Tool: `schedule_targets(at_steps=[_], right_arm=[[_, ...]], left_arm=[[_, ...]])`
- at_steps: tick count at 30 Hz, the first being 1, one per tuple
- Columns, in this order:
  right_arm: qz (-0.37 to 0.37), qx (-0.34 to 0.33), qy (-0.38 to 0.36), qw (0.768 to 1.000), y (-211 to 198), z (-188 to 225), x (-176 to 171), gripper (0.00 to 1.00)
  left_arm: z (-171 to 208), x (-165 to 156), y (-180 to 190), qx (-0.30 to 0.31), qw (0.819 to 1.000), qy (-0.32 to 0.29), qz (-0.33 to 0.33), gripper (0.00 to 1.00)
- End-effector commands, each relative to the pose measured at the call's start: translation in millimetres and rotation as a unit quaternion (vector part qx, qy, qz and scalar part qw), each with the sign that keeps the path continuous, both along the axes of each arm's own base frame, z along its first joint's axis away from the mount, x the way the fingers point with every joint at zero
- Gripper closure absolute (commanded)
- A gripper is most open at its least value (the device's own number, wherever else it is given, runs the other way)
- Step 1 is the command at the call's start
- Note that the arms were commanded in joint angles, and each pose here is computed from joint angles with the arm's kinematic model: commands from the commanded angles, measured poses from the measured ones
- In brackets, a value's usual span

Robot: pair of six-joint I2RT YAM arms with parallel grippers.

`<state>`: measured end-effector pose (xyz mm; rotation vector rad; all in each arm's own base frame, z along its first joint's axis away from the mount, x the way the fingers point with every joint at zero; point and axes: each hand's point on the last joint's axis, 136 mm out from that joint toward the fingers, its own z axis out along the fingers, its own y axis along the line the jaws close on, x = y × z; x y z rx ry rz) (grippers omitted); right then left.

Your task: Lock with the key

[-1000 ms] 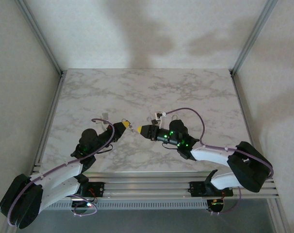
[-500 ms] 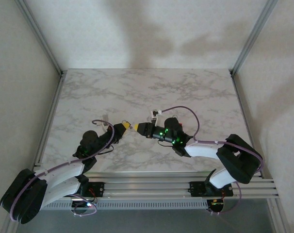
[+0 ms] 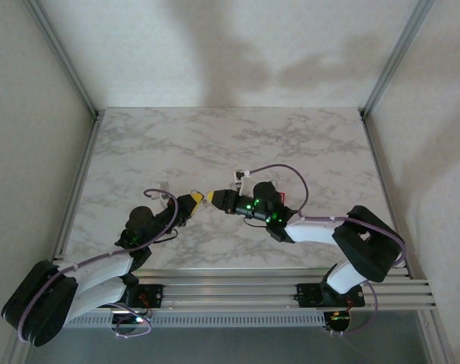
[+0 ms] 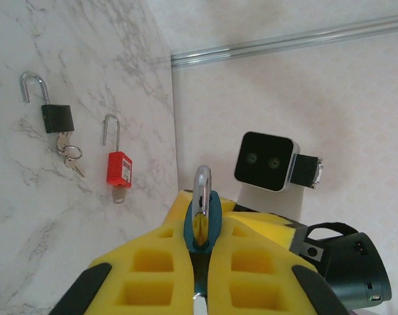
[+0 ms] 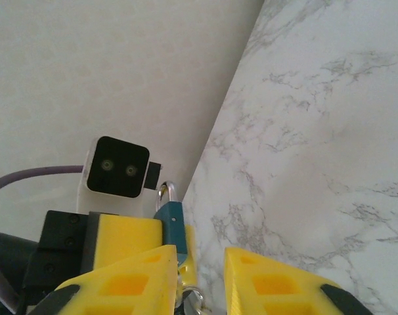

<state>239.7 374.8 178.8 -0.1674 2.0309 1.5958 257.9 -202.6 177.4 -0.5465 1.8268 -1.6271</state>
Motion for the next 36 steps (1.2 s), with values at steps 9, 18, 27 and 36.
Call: schedule_targets(at_steps=[9, 18, 27, 36], right_arm=[[0.032, 0.039, -0.008, 0.999, 19.5, 9.6, -5.9, 0.79], [0.040, 0.050, -0.006, 0.998, 20.5, 9.7, -12.4, 0.82], [0.049, 0.053, 0.001, 0.997, 22.6, 5.4, -19.0, 0.79], [0.046, 0.057, -0.001, 0.997, 18.7, 8.0, -20.9, 0.81]], left_arm=[[6.7, -2.1, -3.4, -0.019, 1.000, -0.016, -0.008, 1.00], [3.1, 0.3, -4.9, -0.026, 1.000, -0.010, -0.008, 1.00], [0.6, 1.8, -4.3, -0.024, 1.000, -0.008, -0.004, 1.00], [-1.2, 1.7, -3.7, -0.022, 1.000, -0.006, -0.003, 1.00]])
